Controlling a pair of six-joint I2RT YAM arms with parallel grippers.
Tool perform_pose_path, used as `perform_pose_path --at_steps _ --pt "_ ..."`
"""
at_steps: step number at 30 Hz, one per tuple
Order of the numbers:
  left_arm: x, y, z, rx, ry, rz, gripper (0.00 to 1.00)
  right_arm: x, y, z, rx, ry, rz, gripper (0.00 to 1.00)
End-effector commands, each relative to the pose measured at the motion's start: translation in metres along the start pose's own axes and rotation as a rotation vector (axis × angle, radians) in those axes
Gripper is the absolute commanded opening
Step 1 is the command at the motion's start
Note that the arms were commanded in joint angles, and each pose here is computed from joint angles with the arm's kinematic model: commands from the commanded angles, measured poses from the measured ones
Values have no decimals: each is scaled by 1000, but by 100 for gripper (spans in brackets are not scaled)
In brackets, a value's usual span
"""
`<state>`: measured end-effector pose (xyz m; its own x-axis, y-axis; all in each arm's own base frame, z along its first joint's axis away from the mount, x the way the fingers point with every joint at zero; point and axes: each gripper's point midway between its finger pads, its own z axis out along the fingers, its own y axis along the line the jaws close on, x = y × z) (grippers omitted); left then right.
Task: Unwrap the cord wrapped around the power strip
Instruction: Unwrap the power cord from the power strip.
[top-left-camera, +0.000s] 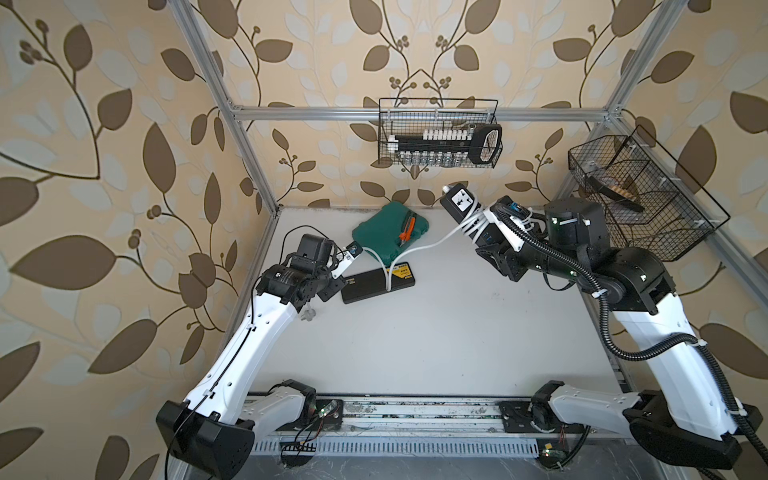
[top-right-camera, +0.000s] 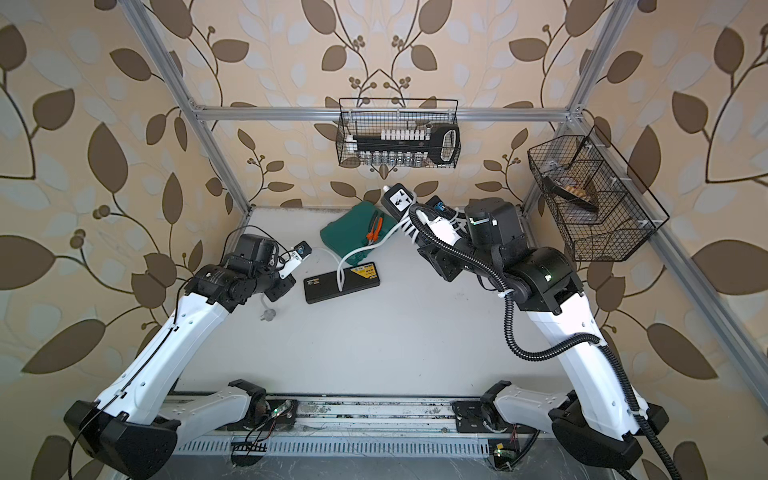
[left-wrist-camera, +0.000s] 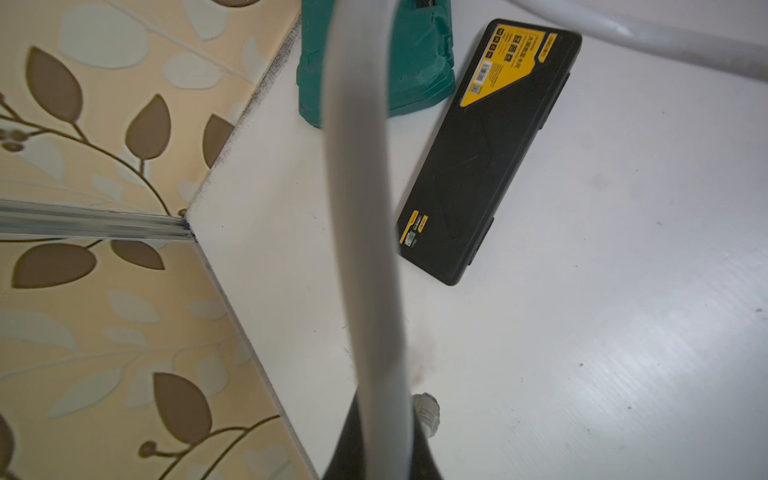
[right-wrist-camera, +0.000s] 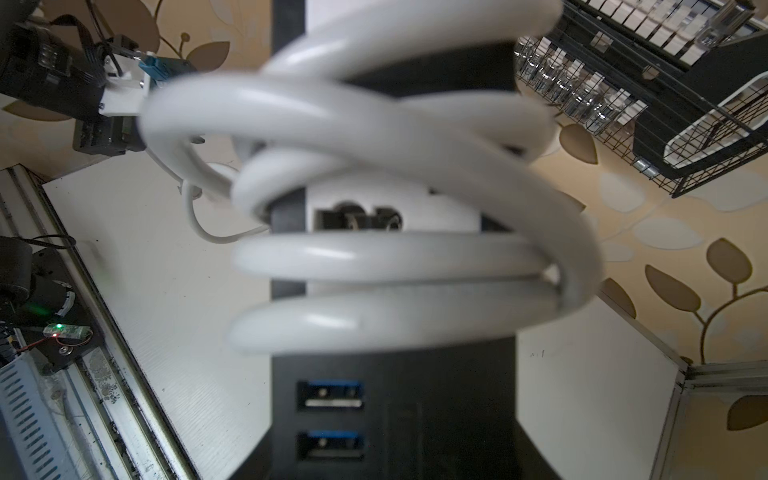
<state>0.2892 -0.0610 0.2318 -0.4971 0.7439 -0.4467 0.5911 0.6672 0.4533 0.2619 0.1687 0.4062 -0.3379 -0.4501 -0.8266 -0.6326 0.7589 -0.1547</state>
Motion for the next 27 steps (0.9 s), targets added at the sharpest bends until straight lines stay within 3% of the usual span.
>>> perform_pose_path --at_steps 1,5,9,13,17,20,22,27 --pt "29 -7 15 1 124 82 10 7 5 5 -28 4 -10 0" --pt "47 -36 35 117 188 38 24 27 16 15 -75 46 5 0" --pt "43 -52 32 186 136 -3 48 44 22 20 -96 87 7 0" --pt "1 -61 -9 276 -124 -41 60 51 25 20 -112 114 4 0" --pt "-58 -91 -73 475 -497 -56 70 54 32 21 -154 125 5 0" --pt "-93 -108 -102 635 -719 -124 76 53 39 21 -196 122 12 0" --pt "-109 -109 -102 656 -781 -172 79 52 42 21 -215 118 15 0" --pt "-130 -119 -74 646 -765 -143 79 48 48 18 -250 101 19 0"
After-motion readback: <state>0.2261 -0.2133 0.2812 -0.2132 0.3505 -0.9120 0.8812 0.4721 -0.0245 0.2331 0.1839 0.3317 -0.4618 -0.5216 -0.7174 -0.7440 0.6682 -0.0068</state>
